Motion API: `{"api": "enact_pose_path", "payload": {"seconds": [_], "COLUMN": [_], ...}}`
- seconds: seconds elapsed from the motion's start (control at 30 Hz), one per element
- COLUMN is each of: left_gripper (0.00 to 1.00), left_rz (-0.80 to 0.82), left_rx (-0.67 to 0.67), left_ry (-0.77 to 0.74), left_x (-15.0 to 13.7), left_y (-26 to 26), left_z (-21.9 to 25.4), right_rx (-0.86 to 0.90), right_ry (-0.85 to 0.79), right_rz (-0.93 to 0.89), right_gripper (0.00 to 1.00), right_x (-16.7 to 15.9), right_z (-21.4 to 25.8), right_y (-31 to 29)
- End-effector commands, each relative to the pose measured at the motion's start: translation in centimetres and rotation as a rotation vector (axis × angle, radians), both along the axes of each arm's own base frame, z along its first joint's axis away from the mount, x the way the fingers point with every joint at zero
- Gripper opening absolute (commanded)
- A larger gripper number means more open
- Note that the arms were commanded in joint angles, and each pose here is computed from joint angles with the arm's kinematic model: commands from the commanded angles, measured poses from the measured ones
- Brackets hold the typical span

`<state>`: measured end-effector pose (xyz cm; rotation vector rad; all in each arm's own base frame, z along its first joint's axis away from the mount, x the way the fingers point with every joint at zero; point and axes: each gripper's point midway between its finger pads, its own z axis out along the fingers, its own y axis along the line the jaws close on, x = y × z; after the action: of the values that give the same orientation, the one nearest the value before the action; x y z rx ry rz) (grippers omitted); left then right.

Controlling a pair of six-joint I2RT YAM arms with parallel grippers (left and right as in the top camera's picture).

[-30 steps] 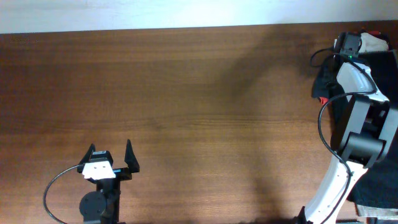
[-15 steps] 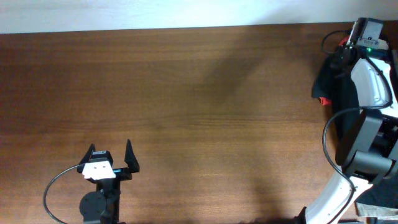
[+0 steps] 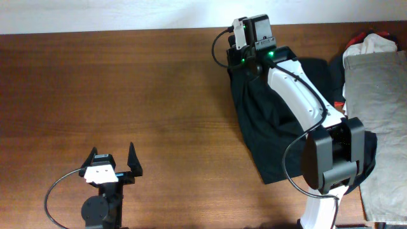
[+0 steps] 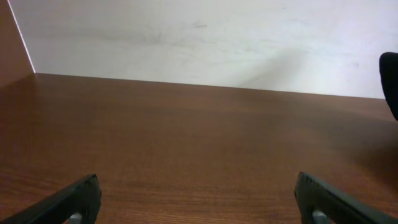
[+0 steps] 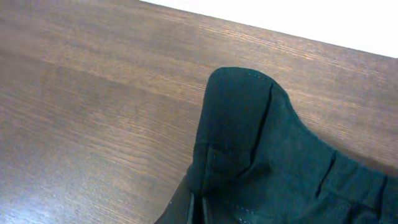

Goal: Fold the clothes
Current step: 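Grasp the black trousers with the right gripper and drag them to table center, then grasp the trousers' left end with the left gripper, right gripper holding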

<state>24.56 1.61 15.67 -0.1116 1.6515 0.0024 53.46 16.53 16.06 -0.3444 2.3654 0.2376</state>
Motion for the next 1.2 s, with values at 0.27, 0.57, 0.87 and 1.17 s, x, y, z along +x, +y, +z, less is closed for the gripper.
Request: {"api": "enact_pose_path", "payload": {"seconds": [0.27, 0.57, 0.87, 1.17], "left_gripper": [0.99, 0.99, 0.99, 0.99], "left_rz": [0.002, 0.002, 0.002, 0.005], "left_rx": [0.015, 0.015, 0.015, 0.016], "left_ry": [0.002, 0.002, 0.002, 0.002], "left_x": [0.0, 0.0, 0.0, 0.0], "left_y": [0.1, 0.1, 0.1, 0.1], "left_z": [-0.2, -0.2, -0.2, -0.2], "right_rx": [0.475, 0.409, 0.171, 0.154], "right_ry": [0.022, 0.035, 0.395, 0.498], "right_rz": [0.364, 0.382, -0.41, -0.563], "right_gripper": [0.04, 0.68, 0.99, 0.99], "right_x": [-8.0, -9.9, -8.3, -22.5], "right_z": [3.6, 8.5, 11.4, 14.7], "right_y": [23.9, 25.6, -6.8, -12.9]}}
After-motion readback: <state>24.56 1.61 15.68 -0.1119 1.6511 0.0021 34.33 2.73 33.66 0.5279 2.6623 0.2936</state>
